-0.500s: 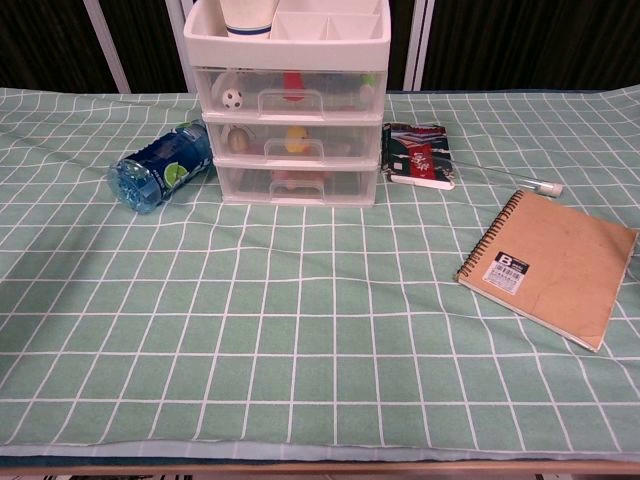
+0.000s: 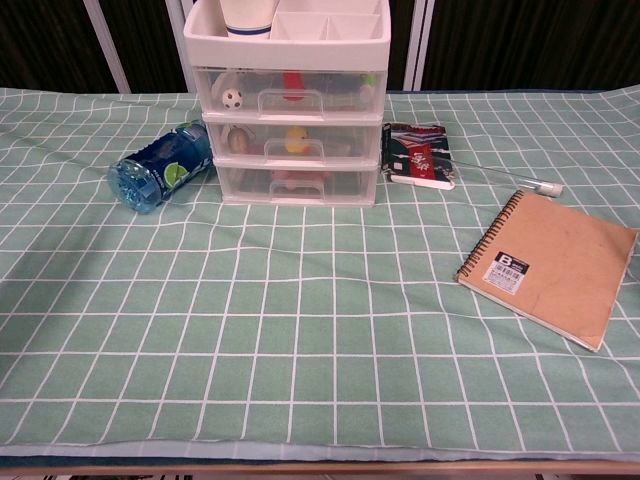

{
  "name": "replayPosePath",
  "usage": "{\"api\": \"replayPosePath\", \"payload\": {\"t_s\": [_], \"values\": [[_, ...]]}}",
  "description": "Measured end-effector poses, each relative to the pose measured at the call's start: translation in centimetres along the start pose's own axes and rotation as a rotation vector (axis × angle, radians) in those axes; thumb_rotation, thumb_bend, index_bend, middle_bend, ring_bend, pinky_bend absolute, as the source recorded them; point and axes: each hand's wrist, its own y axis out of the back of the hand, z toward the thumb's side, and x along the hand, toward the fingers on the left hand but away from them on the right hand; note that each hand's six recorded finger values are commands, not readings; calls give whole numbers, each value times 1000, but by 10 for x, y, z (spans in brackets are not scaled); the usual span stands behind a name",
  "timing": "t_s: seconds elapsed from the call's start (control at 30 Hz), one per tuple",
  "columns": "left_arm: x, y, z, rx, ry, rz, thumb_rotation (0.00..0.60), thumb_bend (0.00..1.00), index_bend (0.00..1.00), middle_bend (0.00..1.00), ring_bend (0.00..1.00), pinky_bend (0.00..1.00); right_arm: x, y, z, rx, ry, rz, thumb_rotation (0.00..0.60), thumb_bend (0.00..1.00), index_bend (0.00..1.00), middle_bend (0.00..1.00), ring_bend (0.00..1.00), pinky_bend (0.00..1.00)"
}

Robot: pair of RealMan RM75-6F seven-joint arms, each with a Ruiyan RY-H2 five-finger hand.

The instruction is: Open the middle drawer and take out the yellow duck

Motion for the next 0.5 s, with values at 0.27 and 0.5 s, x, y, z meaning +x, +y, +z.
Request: {"api": "replayPosePath", "payload": {"t_s": [0.27,0.5], "values": [[3,-1,3,-9,-7,0,600,26,0,0,0,4,0,0,0,-2,-5,1,600,3,0,0,0,227],[14,3,18,-33,-40,17,600,365,0,470,543,666,0,1,-3,-17,-18,0,600,9,0,0,0,227]]}}
